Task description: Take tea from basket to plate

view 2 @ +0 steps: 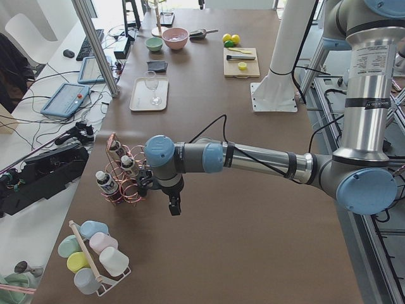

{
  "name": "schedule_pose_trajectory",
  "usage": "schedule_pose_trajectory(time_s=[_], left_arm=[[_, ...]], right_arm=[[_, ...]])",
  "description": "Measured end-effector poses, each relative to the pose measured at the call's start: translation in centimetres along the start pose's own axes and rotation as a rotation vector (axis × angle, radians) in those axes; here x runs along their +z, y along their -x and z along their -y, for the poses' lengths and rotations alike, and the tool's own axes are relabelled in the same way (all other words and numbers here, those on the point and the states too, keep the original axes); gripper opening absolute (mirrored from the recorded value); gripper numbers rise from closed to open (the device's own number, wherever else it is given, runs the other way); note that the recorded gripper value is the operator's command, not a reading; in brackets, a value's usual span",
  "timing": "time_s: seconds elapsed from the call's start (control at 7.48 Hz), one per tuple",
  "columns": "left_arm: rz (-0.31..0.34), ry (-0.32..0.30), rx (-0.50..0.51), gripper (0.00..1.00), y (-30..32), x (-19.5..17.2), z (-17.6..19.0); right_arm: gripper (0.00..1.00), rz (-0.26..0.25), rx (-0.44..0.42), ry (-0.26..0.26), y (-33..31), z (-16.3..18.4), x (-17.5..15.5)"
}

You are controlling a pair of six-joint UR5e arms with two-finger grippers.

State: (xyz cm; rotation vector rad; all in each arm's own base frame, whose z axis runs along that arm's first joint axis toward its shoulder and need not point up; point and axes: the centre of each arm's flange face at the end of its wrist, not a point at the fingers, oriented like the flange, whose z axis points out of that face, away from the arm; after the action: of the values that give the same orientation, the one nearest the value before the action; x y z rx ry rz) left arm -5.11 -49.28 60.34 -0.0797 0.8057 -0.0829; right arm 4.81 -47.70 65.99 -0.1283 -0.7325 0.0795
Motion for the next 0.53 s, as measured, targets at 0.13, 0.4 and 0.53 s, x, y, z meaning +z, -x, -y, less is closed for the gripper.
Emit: schedule_pose_trajectory(time_s=[0.13,0.4,0.53], left_arm=[[-0.007,0.017,-0.094,0.98,-1.3,-1.5,0.2],[-0.046,0.018,-0.514,0.98,-4.4,-4.0,1.6],[-0.062,0.017,-0.697,0.98,-5.8,-4.9,2.6]], right_arm=[[1.0,-0.013,-0.004,-0.006,0.1,-0.1,-0.2],[1.0,-0.024,-0.019,-0.005,-0.1,-0.1,0.0],[1.0,-0.024,-0.038,0.011,-0.3,0.0,0.8]])
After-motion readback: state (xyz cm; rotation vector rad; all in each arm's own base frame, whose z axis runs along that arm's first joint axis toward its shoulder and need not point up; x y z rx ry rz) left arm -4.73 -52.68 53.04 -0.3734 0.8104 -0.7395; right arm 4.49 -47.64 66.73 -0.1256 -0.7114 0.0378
